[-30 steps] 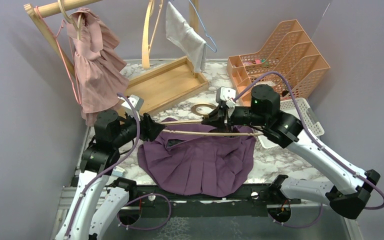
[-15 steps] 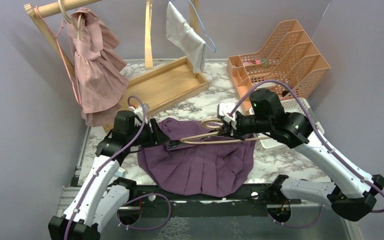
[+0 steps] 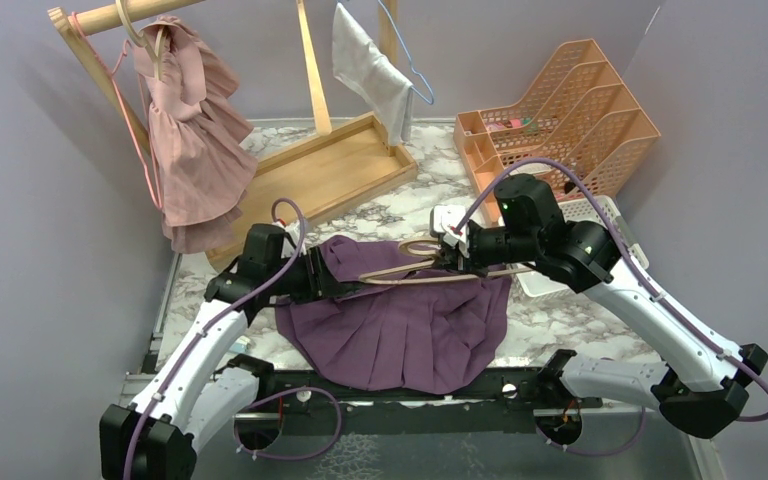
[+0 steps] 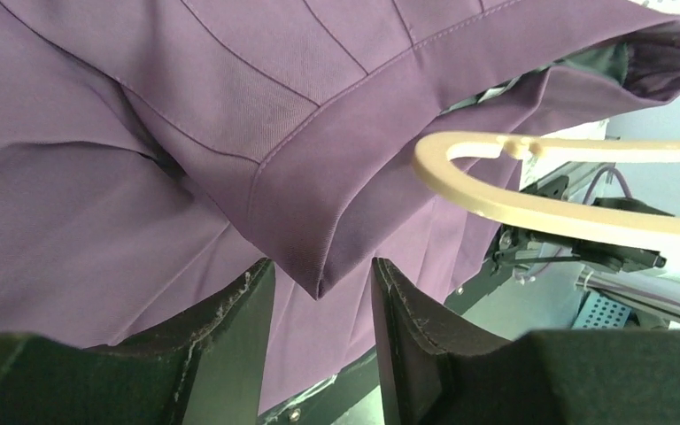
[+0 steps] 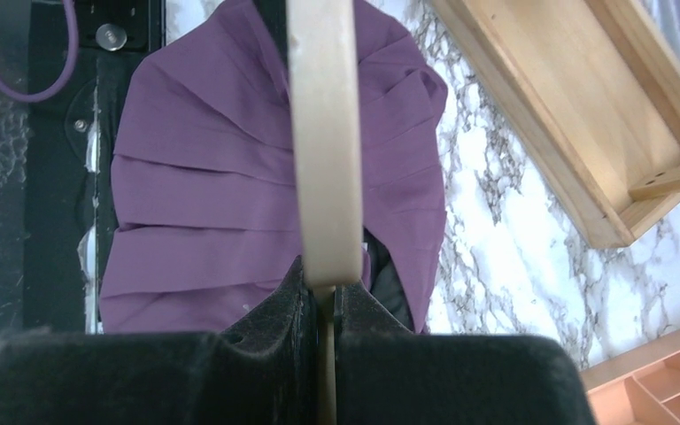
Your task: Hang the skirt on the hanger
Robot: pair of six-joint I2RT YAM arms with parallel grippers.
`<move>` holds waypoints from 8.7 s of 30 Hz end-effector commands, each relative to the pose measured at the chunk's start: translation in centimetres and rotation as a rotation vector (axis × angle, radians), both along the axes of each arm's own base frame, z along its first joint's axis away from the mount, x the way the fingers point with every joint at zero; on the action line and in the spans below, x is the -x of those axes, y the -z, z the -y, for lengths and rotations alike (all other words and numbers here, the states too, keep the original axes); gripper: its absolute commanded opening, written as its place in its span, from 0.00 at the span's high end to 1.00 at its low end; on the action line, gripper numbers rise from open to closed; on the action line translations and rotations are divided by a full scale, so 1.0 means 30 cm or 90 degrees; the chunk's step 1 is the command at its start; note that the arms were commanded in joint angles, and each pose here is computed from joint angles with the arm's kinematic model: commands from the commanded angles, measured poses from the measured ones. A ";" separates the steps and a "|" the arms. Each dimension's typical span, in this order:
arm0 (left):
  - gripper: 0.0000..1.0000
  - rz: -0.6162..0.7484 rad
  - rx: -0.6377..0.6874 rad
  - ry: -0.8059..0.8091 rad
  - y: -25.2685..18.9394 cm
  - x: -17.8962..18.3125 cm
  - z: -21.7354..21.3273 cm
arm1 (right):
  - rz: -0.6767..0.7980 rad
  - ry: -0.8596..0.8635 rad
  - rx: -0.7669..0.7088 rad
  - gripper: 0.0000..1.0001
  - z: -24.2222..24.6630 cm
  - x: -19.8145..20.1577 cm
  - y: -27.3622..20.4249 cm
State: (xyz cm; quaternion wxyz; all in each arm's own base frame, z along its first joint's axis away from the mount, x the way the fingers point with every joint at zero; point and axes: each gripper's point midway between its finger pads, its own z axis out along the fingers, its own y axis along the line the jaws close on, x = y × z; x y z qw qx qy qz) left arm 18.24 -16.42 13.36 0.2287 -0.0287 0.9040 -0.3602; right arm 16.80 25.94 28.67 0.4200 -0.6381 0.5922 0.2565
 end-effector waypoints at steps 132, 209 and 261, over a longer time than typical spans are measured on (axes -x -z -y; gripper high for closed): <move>0.56 0.630 -0.070 0.606 -0.322 -0.044 0.209 | -0.007 -0.158 -0.360 0.99 -0.324 -0.020 0.014; 1.00 0.788 -0.153 0.330 -0.823 -0.235 0.161 | -0.495 0.762 -0.286 0.41 0.064 -0.181 0.360; 1.00 0.625 -0.392 0.416 -0.506 -0.122 -0.070 | -0.319 0.767 -0.287 0.99 0.375 -0.546 -0.056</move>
